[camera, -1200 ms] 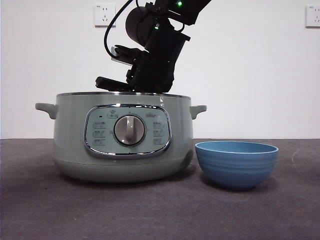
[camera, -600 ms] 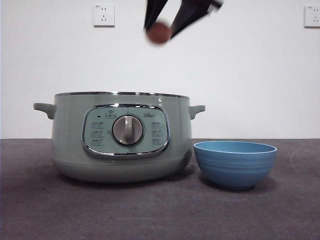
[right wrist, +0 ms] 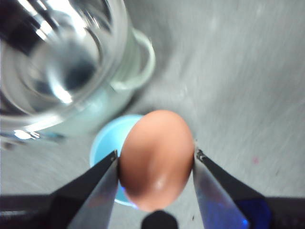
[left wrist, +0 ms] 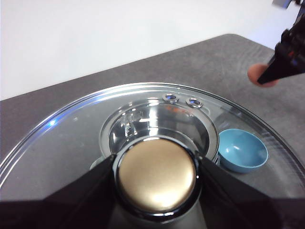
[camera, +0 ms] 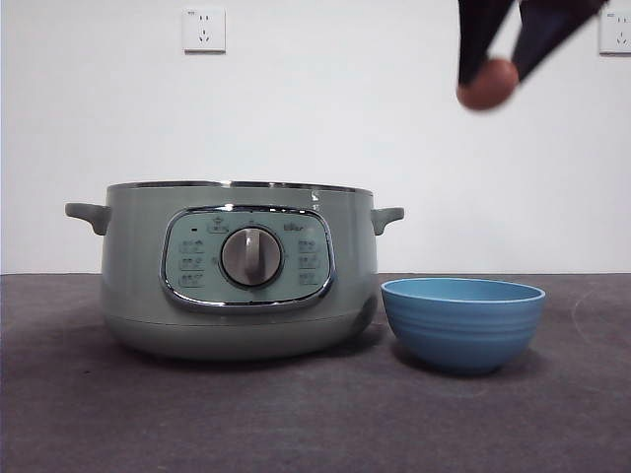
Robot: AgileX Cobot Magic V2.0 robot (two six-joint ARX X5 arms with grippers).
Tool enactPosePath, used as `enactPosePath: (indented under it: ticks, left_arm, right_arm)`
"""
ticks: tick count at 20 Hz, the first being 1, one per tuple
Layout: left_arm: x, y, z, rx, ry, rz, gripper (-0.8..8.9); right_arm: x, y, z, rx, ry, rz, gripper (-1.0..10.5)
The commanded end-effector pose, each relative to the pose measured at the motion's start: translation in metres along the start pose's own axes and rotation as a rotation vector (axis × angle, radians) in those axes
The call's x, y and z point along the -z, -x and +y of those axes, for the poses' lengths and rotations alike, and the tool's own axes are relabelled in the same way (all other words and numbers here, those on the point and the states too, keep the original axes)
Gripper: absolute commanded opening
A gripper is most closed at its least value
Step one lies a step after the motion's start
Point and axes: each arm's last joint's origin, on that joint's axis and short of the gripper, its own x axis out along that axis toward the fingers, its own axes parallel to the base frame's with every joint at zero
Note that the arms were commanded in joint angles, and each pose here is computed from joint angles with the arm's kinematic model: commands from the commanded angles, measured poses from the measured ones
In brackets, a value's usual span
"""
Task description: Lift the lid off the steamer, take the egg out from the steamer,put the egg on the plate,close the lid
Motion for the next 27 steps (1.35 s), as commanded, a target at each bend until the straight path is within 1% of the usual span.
enactPosePath:
  ticks: [1, 3, 5, 6, 10, 13, 15, 16, 19, 21, 24, 25, 27]
  left_arm:
    - [-0.009, -0.001, 0.0, -0.003, -0.024, -0.069, -0.08]
    - [-0.011, -0.006, 0.0, 0.023, -0.024, -0.069, -0.08]
    - [-0.012, -0.011, 0.0, 0.033, -0.024, -0.065, -0.08]
    - [-0.013, -0.014, 0.0, 0.036, -0.024, -0.058, -0.08]
    - [-0.014, -0.026, 0.001, 0.045, -0.021, -0.028, -0.08]
    - [-0.015, -0.032, 0.001, 0.046, -0.02, -0.017, -0.08]
    - [-0.015, -0.036, 0.001, 0.046, -0.02, -0.011, -0.08]
    - [-0.016, -0.037, 0.002, 0.046, -0.019, -0.01, -0.08]
    - [-0.016, -0.039, 0.002, 0.046, -0.019, -0.007, -0.08]
    - [-0.016, -0.039, 0.002, 0.046, -0.019, -0.008, -0.08]
    - [-0.016, -0.039, 0.002, 0.046, -0.019, -0.007, -0.08]
    - [-0.016, -0.039, 0.002, 0.046, -0.019, -0.007, -0.08]
    - [-0.016, -0.039, 0.002, 0.047, -0.019, -0.006, -0.08]
  right_arm:
    - [0.011, -0.027, -0.002, -0.025, 0.002, 0.039, -0.2]
    - [0.023, -0.051, -0.003, -0.029, 0.0, 0.056, -0.2]
    - [0.037, -0.075, 0.0, -0.098, -0.001, 0.06, -0.2]
    - [0.044, -0.085, 0.0, -0.107, -0.003, 0.056, -0.2]
    - [0.064, -0.114, 0.001, -0.109, -0.001, 0.044, -0.2]
    - [0.067, -0.129, 0.001, -0.113, 0.002, 0.029, -0.2]
    - [0.067, -0.14, 0.002, -0.162, 0.003, 0.039, -0.2]
    - [0.067, -0.146, 0.003, -0.165, 0.006, 0.05, -0.2]
    - [0.07, -0.161, 0.012, -0.179, 0.043, 0.089, -0.2]
    - [0.07, -0.166, 0.018, -0.184, 0.065, 0.096, -0.2]
    - [0.073, -0.176, 0.021, -0.185, 0.073, 0.126, -0.2]
    - [0.075, -0.18, 0.021, -0.176, 0.072, 0.141, -0.2]
    - [0.076, -0.183, 0.019, -0.125, 0.075, 0.154, -0.1]
